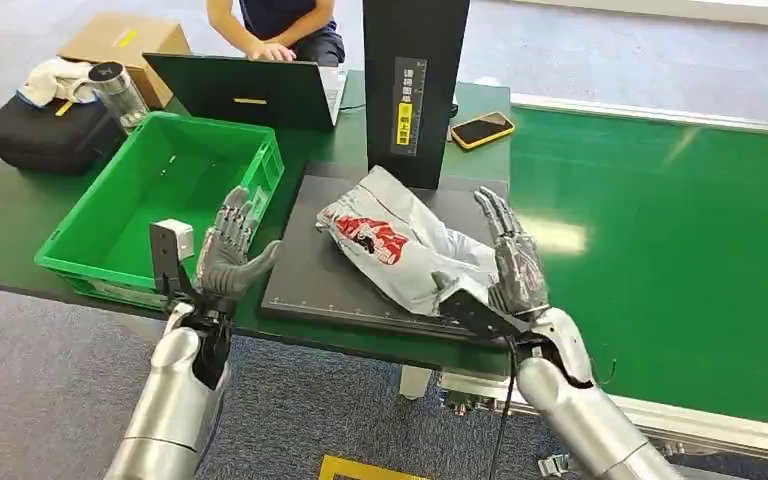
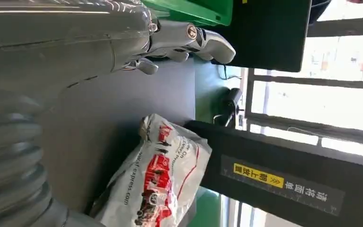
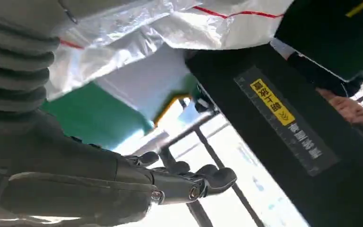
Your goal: Moved the parcel from conveyor to table for the left to box.
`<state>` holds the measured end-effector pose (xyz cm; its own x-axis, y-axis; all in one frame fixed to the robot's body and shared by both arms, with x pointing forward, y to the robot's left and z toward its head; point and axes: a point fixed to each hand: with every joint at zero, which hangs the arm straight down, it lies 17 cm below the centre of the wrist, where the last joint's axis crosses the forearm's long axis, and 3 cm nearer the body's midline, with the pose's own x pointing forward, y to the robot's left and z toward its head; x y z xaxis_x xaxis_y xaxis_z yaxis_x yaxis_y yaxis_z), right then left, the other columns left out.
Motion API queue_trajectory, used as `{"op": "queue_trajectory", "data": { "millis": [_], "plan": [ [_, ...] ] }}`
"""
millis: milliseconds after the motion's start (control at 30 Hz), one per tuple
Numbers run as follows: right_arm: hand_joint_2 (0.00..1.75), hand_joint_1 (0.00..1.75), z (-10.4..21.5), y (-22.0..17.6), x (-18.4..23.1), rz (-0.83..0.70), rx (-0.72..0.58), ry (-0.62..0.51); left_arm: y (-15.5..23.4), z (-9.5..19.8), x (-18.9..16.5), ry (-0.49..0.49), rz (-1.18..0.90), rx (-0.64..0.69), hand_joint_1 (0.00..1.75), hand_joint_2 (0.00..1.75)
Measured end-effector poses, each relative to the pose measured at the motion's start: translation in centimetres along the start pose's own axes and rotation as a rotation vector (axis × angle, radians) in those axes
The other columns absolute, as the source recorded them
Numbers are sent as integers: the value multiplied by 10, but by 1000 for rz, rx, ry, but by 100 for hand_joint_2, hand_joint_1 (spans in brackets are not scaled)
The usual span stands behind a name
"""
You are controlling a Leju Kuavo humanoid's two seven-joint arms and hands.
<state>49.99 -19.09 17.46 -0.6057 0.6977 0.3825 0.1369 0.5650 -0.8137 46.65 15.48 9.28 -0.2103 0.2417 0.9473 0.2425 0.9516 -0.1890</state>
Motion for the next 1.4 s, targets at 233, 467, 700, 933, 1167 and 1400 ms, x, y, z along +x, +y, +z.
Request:
{"op": "queue_trajectory", "data": {
  "millis": [233,467,700,933,1167,1400],
  "plan": [
    [0,0,29,-22,-26,-359,-110,177,5,11,-8,16,-4,13,0,175],
    [175,0,66,-49,-47,-668,-289,293,3,12,-8,17,1,6,0,175],
    [175,0,108,-64,-56,-768,-404,370,-7,11,-6,11,19,-32,0,175],
    [175,0,110,-35,-46,-701,-308,428,-42,-1,7,-32,17,-140,0,175],
    [175,0,102,-11,-39,-657,-213,447,-103,-38,18,-88,-320,-335,0,175],
    [175,0,96,3,-38,-665,-172,460,-168,-56,11,-118,-602,-582,0,175]
  ]
}}
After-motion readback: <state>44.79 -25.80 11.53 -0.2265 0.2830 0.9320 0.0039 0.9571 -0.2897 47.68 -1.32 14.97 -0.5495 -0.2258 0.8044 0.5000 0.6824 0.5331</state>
